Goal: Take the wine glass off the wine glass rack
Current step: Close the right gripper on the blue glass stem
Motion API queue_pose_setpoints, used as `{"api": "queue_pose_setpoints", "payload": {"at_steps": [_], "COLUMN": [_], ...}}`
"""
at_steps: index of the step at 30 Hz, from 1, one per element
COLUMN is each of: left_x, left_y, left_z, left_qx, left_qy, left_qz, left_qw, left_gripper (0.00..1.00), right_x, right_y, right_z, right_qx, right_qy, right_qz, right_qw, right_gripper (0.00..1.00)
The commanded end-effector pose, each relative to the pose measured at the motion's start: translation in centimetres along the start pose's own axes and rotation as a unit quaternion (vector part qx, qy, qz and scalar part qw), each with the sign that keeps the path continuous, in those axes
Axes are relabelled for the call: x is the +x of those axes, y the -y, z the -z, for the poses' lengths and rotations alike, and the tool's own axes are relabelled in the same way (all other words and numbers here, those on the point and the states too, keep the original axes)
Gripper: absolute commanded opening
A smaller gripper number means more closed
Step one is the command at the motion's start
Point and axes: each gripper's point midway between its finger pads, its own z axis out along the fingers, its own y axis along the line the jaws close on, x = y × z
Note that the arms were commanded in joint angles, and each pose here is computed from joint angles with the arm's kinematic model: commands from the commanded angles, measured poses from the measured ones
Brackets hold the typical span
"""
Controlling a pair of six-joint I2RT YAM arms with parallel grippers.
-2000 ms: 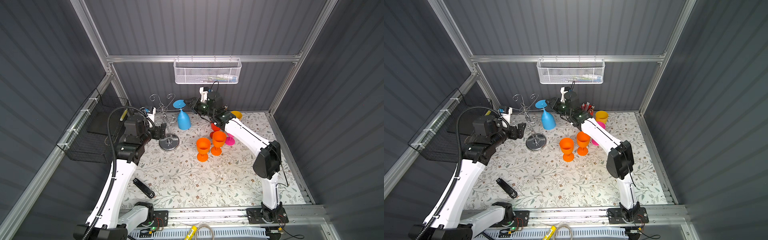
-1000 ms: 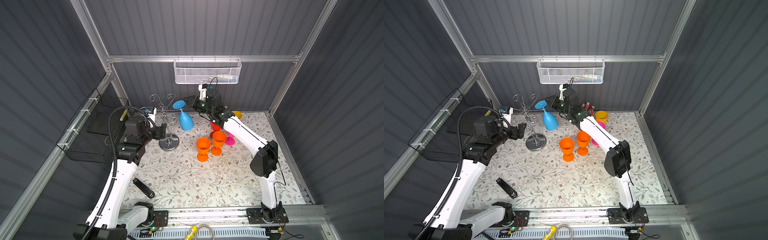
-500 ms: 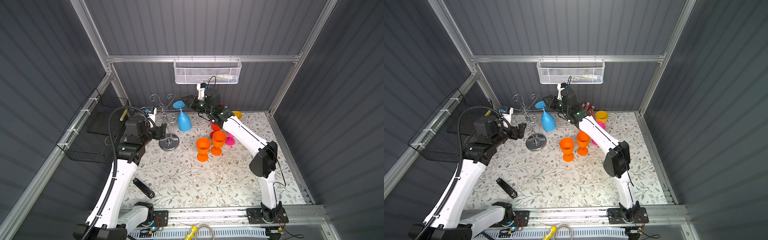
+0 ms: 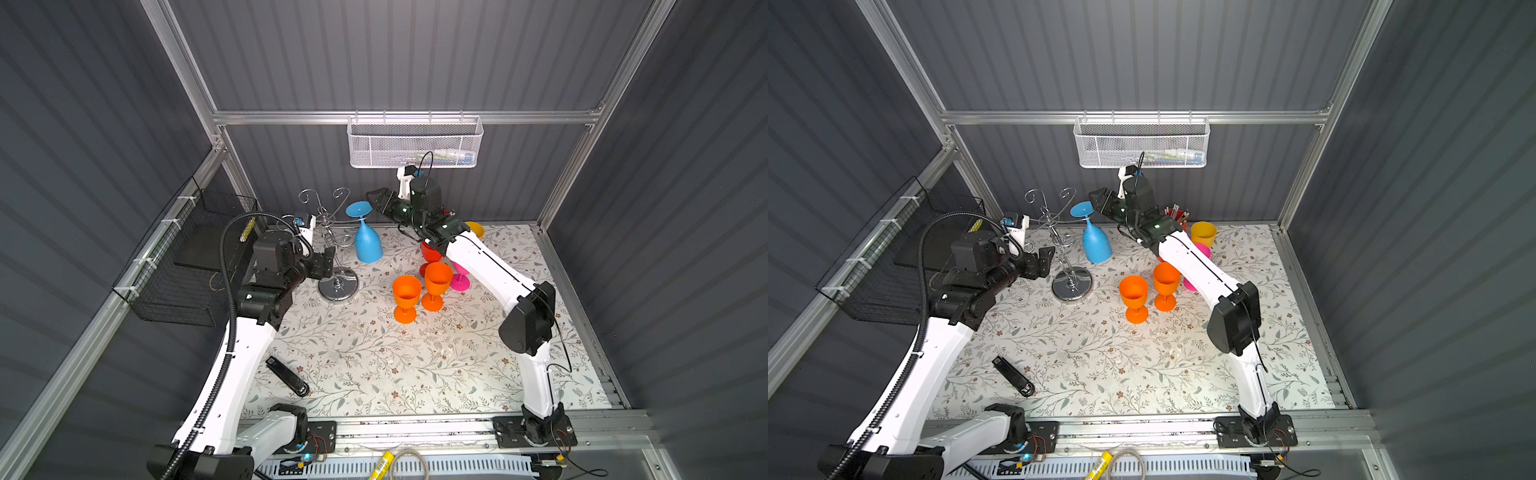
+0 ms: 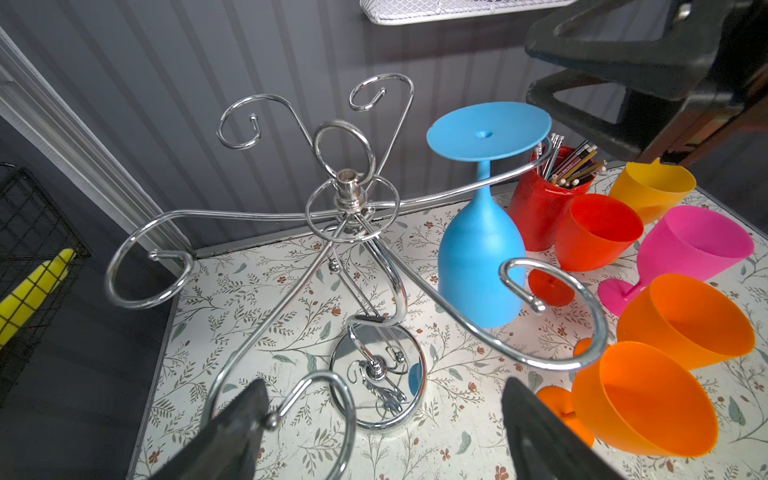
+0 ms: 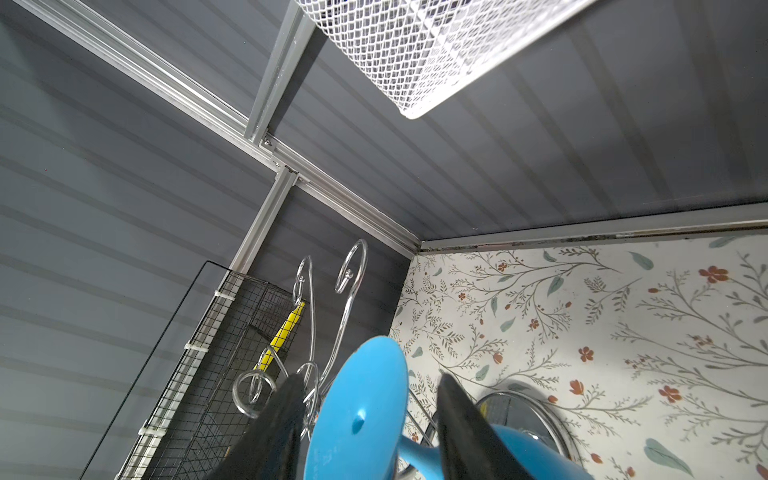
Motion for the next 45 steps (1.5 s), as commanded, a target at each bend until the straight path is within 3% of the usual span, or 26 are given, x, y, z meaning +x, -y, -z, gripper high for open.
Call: {"api": "queue_pose_setpoints", "payload": {"at_steps": [1,17,36,45], "left_x": [2.6,2.9,3.0,2.9], "left_y": [0.8,1.1,1.2,1.3], "left_z": [-0.9,-1.1,-1.2,-1.1], "left_qx": [0.016,0.02,0.024,0.024], "left_qy": [-0.045,-0.049,-0.051,-0.05], "left_qz": [0.001,-0.001,-0.001,-0.001], "left_qw": [0.999,0.999,0.998,0.998], "left_gripper": [0.87,0.87,0.86,0.86], "right_x": [0.1,0.6,0.3,1.0], "right_y": [0.5,-1.0,-3.4,-3.9], "right_z": [-0.7,-1.6,-0.9,-1.0], "right_qx": [-0.001,-0.041,-0.045,-0.051], "right_qy": [-0.003,-0.015,-0.004,-0.013], "right_qz": [-0.004,-0.007,0.054,0.056], "right_qw": [1.0,0.999,0.997,0.997], "right_gripper": [0.54,0.53,0.55,0.55]}}
